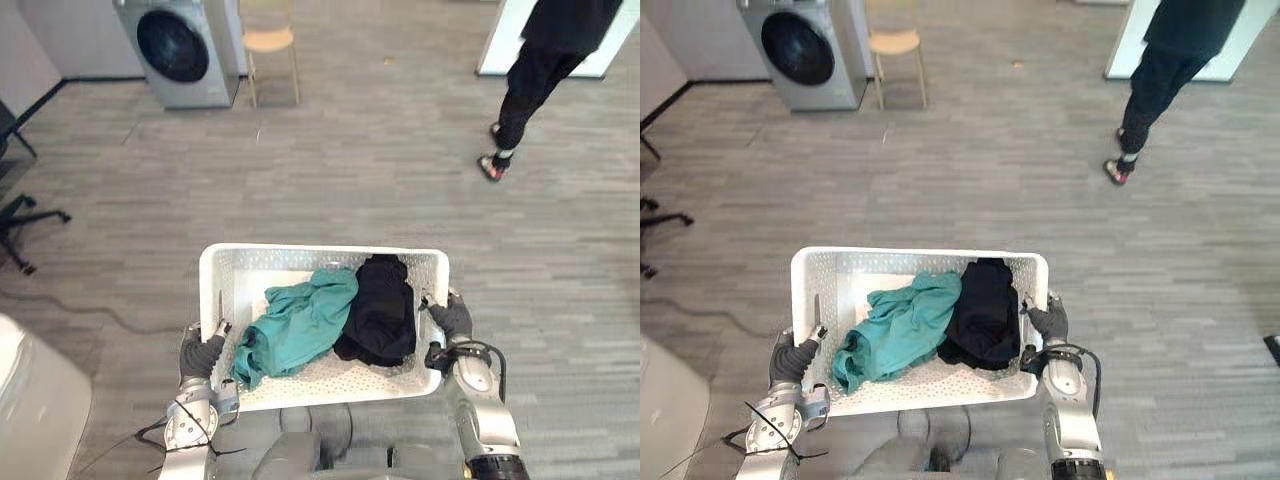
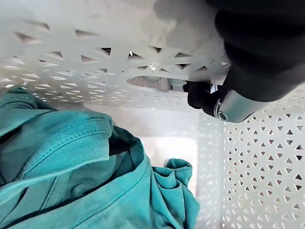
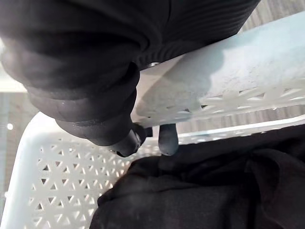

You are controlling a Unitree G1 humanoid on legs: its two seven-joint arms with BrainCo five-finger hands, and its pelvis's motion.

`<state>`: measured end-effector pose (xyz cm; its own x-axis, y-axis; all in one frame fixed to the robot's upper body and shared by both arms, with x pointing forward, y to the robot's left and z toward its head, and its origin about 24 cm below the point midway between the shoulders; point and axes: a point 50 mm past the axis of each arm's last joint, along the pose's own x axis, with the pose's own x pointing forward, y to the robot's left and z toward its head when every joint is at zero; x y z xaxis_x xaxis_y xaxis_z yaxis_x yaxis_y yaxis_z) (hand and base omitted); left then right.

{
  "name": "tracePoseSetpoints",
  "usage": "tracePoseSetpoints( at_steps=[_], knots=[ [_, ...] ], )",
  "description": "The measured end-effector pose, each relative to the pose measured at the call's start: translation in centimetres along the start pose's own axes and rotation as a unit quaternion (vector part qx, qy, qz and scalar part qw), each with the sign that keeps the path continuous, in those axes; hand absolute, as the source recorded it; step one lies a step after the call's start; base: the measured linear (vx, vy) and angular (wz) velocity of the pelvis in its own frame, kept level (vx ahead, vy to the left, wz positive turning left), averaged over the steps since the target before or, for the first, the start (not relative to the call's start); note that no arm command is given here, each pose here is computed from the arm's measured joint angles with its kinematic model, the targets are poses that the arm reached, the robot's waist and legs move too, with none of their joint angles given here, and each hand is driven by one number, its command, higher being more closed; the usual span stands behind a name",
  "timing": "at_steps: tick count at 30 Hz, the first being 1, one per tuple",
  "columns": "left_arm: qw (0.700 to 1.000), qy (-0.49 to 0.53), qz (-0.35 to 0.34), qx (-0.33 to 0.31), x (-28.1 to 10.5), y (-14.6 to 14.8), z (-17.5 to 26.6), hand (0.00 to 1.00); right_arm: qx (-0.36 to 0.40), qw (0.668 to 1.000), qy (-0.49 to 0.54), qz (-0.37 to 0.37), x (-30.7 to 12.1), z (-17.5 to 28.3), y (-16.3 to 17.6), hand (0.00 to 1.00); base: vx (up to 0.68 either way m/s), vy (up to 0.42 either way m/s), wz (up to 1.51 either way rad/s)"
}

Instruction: Pick up the laundry basket with both hands and put the clothes into the washing machine.

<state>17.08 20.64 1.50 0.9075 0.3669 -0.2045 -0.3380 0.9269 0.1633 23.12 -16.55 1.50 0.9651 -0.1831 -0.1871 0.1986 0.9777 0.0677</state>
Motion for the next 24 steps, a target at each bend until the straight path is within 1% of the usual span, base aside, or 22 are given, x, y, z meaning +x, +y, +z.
tracePoseSetpoints(
  at_steps=[5, 7, 9, 11, 12, 13, 17, 20, 24],
  knots=[
    [0.999, -0.048, -0.018, -0.009, 0.9, -1.0, 2.1, 1.0, 0.015, 0.998, -0.051, -0.026, -1.3, 2.2, -1.2, 1.0, 0.53, -0.045, 0.26],
    [0.998, -0.064, -0.015, -0.01, 1.3, -0.9, 2.7, 1.0, 0.019, 0.997, -0.063, -0.026, -1.4, 2.6, -1.1, 1.0, 0.53, -0.157, 0.36],
    [0.998, -0.06, -0.012, -0.008, 1.5, -0.7, 2.4, 1.0, 0.022, 0.998, -0.055, -0.025, -1.3, 2.1, -0.9, 1.0, 0.65, -0.253, 0.63],
    [0.999, -0.035, -0.003, -0.014, 1.5, -0.7, 1.3, 1.0, 0.015, 0.999, -0.043, -0.021, -0.9, 1.6, -0.8, 1.0, 0.77, -0.346, 0.31],
    [0.999, -0.018, 0.01, -0.031, 1.3, -0.8, 0.6, 1.0, -0.005, 0.999, -0.048, -0.006, -0.8, 1.9, -0.7, 1.0, 0.64, -0.302, -0.15],
    [0.999, -0.005, 0.017, -0.035, 1.1, -0.6, 0.1, 1.0, -0.013, 0.999, -0.046, 0.001, -0.8, 1.8, -0.6, 1.0, 0.64, -0.261, -0.35],
    [0.999, -0.007, 0.015, -0.028, 0.9, -0.1, 0.0, 1.0, -0.009, 0.999, -0.045, 0.003, -0.2, 1.8, -0.1, 1.0, 0.66, -0.155, -0.33],
    [0.999, -0.008, 0.005, -0.036, 1.0, -0.3, 0.0, 1.0, -0.011, 0.999, -0.045, 0.006, 0.6, 1.8, -0.3, 1.0, 0.47, 0.004, -0.39],
    [0.999, -0.009, -0.017, -0.048, 1.3, -1.7, 0.1, 1.0, -0.012, 0.999, -0.038, -0.005, 1.5, 1.5, -1.4, 1.0, 0.6, 0.253, -0.21]
  ],
)
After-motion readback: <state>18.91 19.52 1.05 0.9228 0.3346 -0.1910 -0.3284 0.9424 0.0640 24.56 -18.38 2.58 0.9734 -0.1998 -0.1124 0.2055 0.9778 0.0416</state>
